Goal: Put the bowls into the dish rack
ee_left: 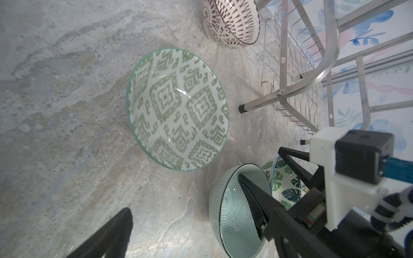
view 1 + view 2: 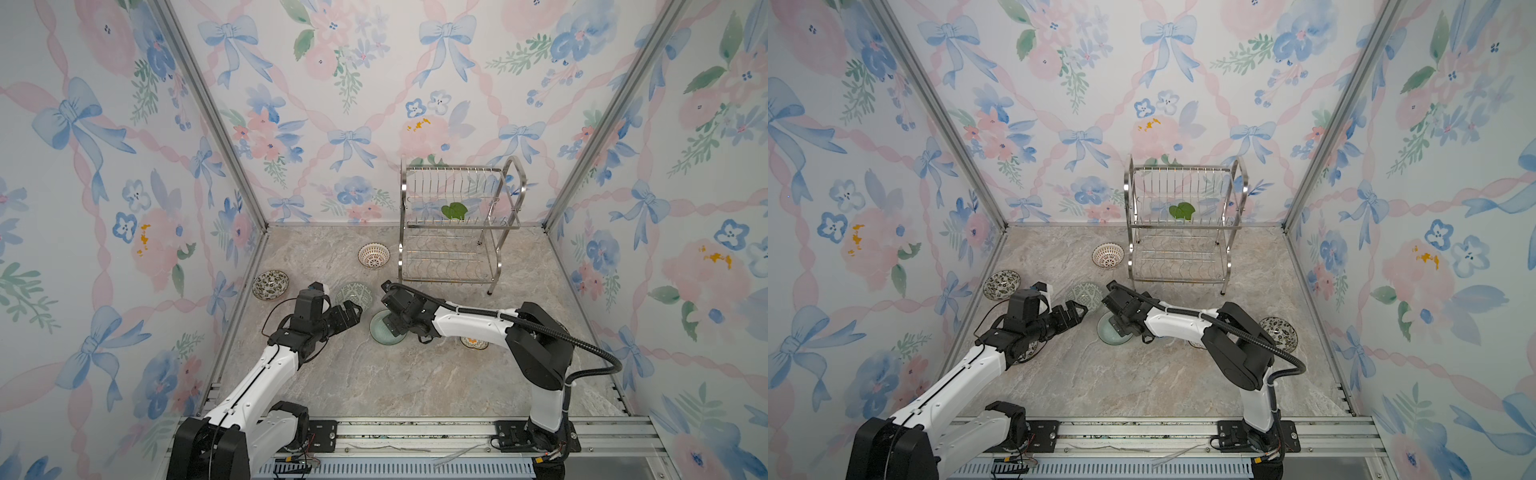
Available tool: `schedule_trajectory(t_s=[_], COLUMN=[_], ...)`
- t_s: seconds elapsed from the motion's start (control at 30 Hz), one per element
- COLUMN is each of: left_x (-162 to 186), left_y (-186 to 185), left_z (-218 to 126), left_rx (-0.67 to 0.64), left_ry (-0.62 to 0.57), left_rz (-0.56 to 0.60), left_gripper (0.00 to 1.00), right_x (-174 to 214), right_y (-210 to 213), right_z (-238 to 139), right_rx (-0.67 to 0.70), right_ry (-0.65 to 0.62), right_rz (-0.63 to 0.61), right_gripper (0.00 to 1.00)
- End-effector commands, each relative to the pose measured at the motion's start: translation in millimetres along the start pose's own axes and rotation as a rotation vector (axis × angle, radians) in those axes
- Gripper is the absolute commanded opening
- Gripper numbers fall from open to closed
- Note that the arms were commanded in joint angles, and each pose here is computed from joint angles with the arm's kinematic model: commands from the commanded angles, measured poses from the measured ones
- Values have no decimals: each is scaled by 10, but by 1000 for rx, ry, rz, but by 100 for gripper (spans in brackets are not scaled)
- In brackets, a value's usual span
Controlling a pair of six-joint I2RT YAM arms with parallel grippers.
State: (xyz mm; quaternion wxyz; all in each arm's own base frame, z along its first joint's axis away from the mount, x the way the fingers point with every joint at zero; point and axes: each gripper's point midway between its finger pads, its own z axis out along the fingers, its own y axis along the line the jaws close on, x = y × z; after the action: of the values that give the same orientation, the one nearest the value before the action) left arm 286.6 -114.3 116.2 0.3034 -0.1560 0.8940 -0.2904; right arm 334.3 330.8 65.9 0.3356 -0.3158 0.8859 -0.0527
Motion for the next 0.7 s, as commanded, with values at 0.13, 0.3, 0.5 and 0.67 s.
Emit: schedule_trajectory(t_s=[0.13, 0.3, 0.5, 0.67], left_x=[92, 64, 63, 60], left_y=[-141, -204, -291, -184], left_z=[19, 1, -45, -182], left_rx=[64, 87, 171, 252], left_ry=[16, 13, 33, 31], left_rz=[8, 18, -22, -133], left_gripper=[98, 98, 98, 98], right_x=[216, 53, -248, -339], right_y=[-305, -265, 2, 425], right_z=[25, -168, -537, -719], right_rx=[109, 89, -14, -176], right_ry=[77, 25, -62, -75], right_rz=[-25, -11, 24, 60], right_gripper=[97, 96, 96, 96])
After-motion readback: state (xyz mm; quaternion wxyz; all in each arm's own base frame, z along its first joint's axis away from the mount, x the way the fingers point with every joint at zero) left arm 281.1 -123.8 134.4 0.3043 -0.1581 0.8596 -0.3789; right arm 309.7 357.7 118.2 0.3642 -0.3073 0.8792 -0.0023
